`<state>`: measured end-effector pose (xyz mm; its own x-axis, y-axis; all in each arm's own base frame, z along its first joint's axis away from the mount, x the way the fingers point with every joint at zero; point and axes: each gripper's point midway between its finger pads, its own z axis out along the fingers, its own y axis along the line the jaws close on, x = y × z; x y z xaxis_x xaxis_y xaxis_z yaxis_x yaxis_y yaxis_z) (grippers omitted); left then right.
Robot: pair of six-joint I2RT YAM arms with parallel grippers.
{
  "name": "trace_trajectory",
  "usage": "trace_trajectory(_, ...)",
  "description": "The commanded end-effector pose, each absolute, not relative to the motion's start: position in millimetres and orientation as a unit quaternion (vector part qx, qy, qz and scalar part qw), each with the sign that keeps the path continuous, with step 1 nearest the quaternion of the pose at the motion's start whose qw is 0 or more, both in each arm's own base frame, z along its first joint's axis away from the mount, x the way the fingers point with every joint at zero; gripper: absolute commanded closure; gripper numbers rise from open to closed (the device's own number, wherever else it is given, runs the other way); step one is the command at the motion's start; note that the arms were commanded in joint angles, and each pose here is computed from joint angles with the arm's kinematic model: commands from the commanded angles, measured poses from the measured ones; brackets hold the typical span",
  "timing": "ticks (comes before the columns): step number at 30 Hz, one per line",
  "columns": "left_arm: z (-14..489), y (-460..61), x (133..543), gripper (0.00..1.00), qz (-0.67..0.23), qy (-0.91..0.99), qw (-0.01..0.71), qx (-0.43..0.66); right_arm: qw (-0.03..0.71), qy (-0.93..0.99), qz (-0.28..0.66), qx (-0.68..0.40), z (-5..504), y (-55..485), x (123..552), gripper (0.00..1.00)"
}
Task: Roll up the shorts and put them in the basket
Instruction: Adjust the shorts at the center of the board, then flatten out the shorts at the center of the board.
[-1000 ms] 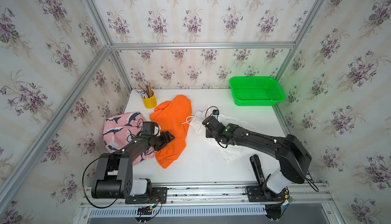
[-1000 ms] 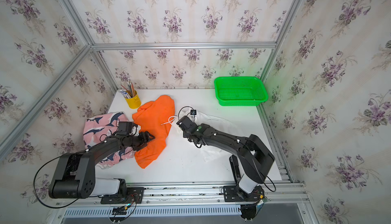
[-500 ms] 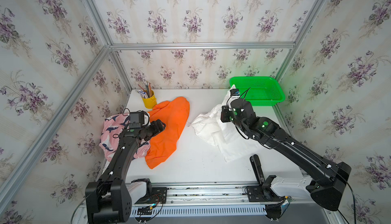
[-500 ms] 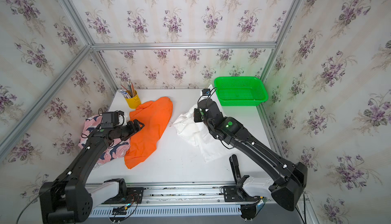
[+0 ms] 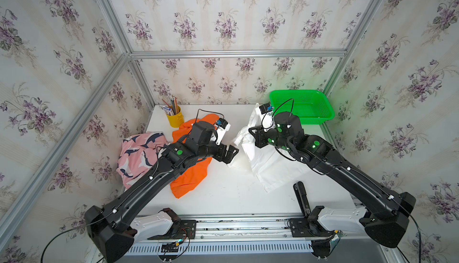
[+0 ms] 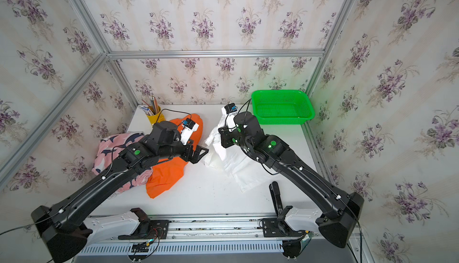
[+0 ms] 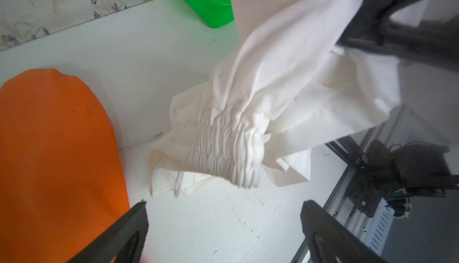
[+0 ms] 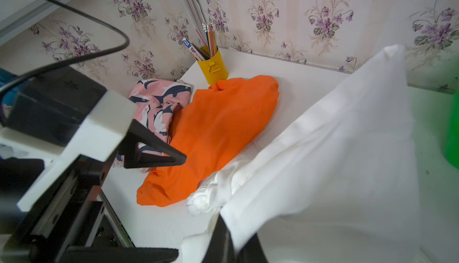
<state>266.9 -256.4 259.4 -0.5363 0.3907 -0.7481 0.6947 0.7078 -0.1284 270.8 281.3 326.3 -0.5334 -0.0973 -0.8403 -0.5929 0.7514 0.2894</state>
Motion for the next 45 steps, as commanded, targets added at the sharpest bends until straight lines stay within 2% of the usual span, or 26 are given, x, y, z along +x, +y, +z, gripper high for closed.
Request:
trace_trajectory(1, 247, -256, 279, 0.01, -0.105, 0.833, 0.362, 0.405, 0.426, 0.823, 0.309, -0.214, 328, 284, 261, 1.00)
trace_trajectory(5, 230, -266, 290, 0.14, -0.055, 0.830, 0.339, 0.440, 0.423, 0.825, 0.308, -0.212, 325, 279, 257, 1.00)
trace_trajectory(8, 229, -276, 289, 0.30, -0.060, 0.822, 0.335, 0.458, 0.425, 0.831, 0.294, -0.204, 321, 273, 258, 1.00)
trace_trajectory(10, 232, -281, 284, 0.42, -0.079, 0.814, 0.338, 0.465, 0.430, 0.838, 0.276, -0.193, 318, 266, 261, 1.00)
trace_trajectory(16, 239, -291, 265, 0.90, -0.132, 0.797, 0.333, 0.487, 0.444, 0.863, 0.202, -0.134, 303, 236, 276, 1.00)
trace_trajectory(18, 240, -290, 264, 0.98, -0.134, 0.798, 0.333, 0.484, 0.445, 0.868, 0.189, -0.118, 299, 230, 279, 1.00)
trace_trajectory(22, 249, -289, 260, 1.00, -0.149, 0.797, 0.349, 0.469, 0.434, 0.880, 0.174, -0.082, 285, 219, 279, 0.99)
trace_trajectory(25, 252, -288, 260, 1.00, -0.159, 0.801, 0.357, 0.454, 0.415, 0.889, 0.177, -0.071, 268, 214, 271, 0.77)
trace_trajectory(29, 254, -290, 261, 1.00, -0.165, 0.807, 0.356, 0.442, 0.380, 0.894, 0.226, -0.072, 241, 221, 251, 0.49)
trace_trajectory(31, 251, -292, 261, 1.00, -0.167, 0.810, 0.350, 0.440, 0.360, 0.894, 0.257, -0.073, 228, 227, 242, 0.39)
trace_trajectory(34, 250, -293, 263, 1.00, -0.165, 0.817, 0.341, 0.435, 0.333, 0.896, 0.286, -0.070, 207, 232, 230, 0.29)
trace_trajectory(39, 252, -291, 268, 1.00, -0.159, 0.822, 0.345, 0.425, 0.321, 0.906, 0.270, -0.053, 177, 221, 224, 0.29)
trace_trajectory(45, 255, -286, 273, 1.00, -0.148, 0.826, 0.351, 0.414, 0.312, 0.924, 0.221, -0.011, 158, 196, 221, 0.39)
